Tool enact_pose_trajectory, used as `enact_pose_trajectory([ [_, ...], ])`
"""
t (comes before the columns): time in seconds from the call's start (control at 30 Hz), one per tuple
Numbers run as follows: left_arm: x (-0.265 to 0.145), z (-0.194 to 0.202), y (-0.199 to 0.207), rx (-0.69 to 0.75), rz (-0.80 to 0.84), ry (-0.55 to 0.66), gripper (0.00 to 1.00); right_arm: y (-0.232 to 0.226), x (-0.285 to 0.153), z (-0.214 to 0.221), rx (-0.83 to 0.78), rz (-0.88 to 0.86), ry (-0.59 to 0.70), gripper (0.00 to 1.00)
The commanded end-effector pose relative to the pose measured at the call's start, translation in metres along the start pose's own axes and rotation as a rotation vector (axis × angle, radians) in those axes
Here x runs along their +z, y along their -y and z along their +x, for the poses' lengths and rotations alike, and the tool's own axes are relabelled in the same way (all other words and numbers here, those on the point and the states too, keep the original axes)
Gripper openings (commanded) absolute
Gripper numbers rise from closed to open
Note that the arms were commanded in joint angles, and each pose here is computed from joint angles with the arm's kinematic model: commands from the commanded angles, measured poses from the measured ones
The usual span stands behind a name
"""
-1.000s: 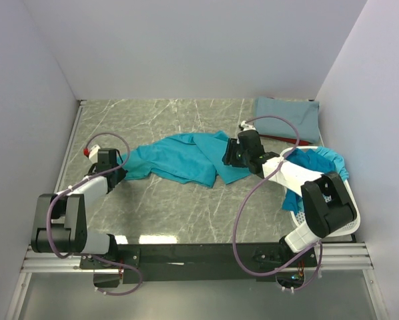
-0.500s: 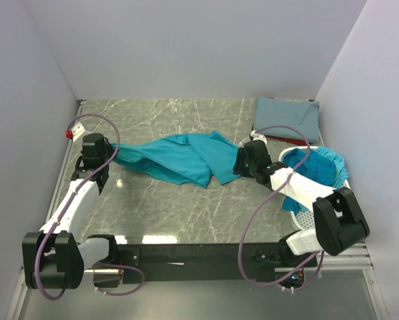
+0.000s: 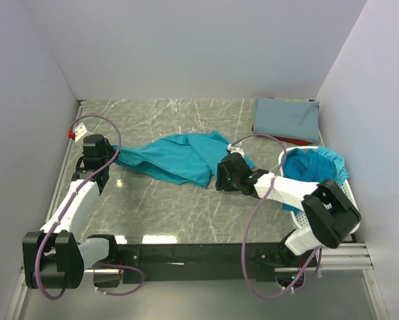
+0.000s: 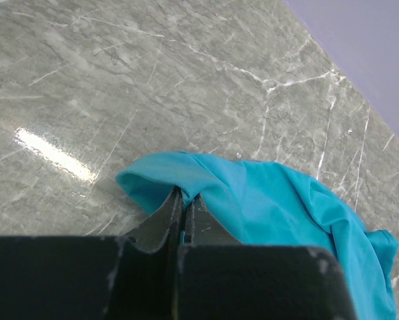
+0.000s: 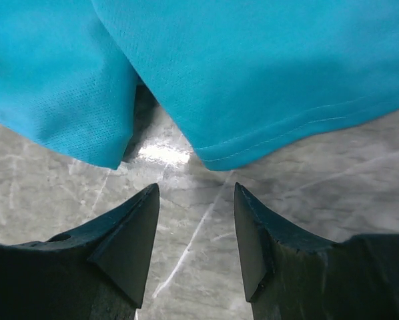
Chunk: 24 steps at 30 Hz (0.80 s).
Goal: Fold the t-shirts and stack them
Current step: Flatten the tshirt out
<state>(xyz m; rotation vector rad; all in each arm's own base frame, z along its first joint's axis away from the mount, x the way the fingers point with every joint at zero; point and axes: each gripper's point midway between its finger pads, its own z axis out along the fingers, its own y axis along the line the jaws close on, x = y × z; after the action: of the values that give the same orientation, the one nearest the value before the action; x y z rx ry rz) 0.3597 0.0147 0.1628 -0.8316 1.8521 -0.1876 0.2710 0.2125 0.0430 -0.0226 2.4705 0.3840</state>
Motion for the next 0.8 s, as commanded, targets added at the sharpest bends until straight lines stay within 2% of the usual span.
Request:
enact_pose_trajectory([
  [0.0, -0.005, -0.009, 0.009, -0.002, 0.051, 0.027, 0.00, -0.032, 0.004, -0.018, 0.001, -0.053, 0.050, 0.56],
  [0.17, -0.004, -0.007, 0.009, -0.001, 0.054, 0.018, 0.00, -0.054, 0.013, -0.017, -0.026, -0.089, 0.042, 0.57],
  [0.57, -0.005, -0.008, 0.009, 0.003, 0.051, 0.020, 0.00, -0.067, 0.049, -0.015, -0.062, -0.082, -0.010, 0.57],
  [0.67, -0.006, -0.010, 0.010, 0.005, 0.052, 0.022, 0.00, -0.067, 0.050, -0.017, -0.065, -0.077, -0.008, 0.40],
  [0.77, -0.009, -0.019, 0.013, 0.003, 0.052, 0.043, 0.00, -0.063, 0.035, -0.033, -0.081, -0.052, 0.038, 0.03],
])
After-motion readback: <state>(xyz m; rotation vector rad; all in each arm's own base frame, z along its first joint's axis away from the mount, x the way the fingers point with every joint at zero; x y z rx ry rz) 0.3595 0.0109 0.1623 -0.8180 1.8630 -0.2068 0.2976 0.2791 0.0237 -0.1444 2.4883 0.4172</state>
